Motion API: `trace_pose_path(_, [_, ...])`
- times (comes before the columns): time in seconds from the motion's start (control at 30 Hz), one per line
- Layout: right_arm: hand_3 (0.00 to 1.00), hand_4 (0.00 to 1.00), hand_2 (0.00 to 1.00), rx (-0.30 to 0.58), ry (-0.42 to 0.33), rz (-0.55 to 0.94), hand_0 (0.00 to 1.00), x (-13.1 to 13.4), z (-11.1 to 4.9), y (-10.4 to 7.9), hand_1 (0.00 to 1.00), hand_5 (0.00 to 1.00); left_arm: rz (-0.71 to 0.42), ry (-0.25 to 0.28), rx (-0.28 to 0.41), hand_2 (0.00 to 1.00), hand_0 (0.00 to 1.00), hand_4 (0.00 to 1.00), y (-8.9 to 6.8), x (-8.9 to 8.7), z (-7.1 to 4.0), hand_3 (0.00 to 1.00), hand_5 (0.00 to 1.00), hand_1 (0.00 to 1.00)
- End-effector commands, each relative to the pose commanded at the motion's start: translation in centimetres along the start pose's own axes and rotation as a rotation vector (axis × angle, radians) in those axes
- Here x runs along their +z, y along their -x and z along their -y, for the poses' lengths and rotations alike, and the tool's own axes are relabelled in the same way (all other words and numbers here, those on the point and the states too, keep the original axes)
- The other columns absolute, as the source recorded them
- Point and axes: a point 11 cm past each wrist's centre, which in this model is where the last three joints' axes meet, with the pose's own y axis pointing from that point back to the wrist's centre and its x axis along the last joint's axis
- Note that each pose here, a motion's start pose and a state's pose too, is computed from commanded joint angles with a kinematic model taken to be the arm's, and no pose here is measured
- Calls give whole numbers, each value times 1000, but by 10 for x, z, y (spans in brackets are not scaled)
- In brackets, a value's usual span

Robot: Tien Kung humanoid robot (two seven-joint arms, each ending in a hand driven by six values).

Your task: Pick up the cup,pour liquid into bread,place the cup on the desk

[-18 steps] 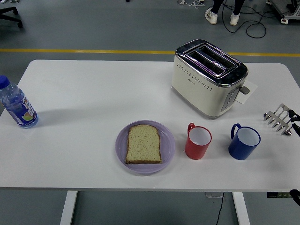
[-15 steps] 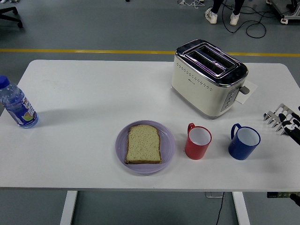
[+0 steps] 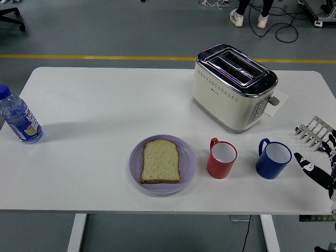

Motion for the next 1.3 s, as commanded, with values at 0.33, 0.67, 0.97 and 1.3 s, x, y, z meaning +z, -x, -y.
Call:
trace_pose_path(0.33, [998,962,979,-62,22,3,989,10,-10,20,895,57,-1,-1,0,652,634,240,0,0,0,503,855,641])
trace_pose_path(0.67, [998,984,981,-48,67,-23,988,29,-9,33,891,52,-3,-4,-2,651,634,240,1,-2,0,503,855,641])
trace_pose_path(0.97, [998,985,981,-52,87,-28,987,36,-6,41,891,53,6,-11,-2,652,634,240,2,-7,0,503,856,641])
trace_pose_path(1.3, [998,994,978,-30,106,-12,985,41,0,52,886,63,12,-18,-4,652,634,240,3,-11,0,503,855,641])
